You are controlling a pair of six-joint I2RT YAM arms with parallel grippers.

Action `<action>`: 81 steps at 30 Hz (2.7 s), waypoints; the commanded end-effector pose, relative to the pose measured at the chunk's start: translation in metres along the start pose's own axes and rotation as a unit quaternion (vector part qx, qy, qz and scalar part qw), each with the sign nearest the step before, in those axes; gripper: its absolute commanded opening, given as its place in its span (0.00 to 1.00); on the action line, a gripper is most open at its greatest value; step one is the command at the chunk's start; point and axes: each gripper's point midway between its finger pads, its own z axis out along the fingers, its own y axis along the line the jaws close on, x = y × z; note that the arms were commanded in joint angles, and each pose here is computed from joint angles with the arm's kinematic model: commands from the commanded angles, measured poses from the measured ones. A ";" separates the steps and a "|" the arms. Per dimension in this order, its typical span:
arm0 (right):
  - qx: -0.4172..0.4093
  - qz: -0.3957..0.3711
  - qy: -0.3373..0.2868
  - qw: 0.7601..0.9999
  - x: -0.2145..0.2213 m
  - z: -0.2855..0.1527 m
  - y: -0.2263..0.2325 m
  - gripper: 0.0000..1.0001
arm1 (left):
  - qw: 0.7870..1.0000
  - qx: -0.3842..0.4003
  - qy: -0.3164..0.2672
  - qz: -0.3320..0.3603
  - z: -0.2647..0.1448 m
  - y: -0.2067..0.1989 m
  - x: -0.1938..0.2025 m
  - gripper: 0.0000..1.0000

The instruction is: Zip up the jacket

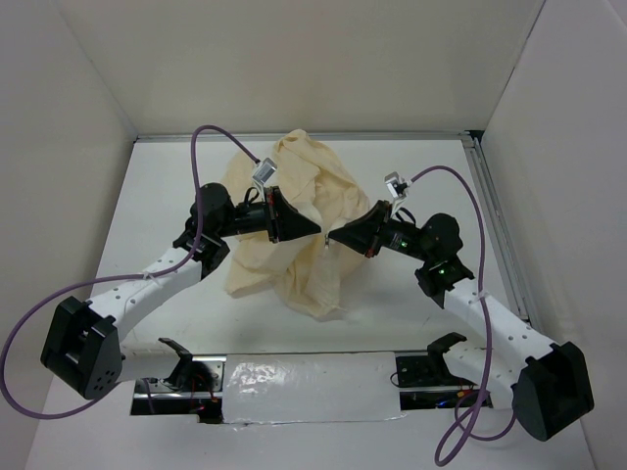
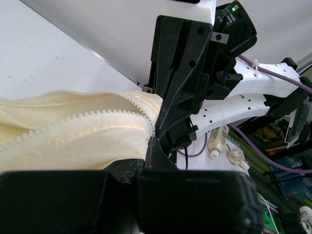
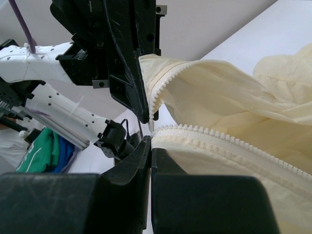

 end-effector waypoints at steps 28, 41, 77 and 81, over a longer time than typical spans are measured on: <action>-0.015 -0.030 -0.025 0.999 -0.021 0.006 0.015 0.00 | 0.999 0.035 -0.009 0.036 -0.002 -0.022 -0.010 0.00; -0.045 -0.043 -0.055 0.997 -0.032 0.008 0.026 0.00 | 0.999 0.041 0.009 0.028 0.000 -0.018 -0.002 0.00; 0.017 0.021 -0.034 0.999 -0.040 0.007 0.019 0.00 | 0.994 -0.109 0.019 -0.002 0.015 0.024 0.028 0.00; 0.018 0.041 -0.019 0.999 -0.028 0.006 0.016 0.00 | 0.996 -0.084 0.020 0.005 0.016 0.016 0.022 0.12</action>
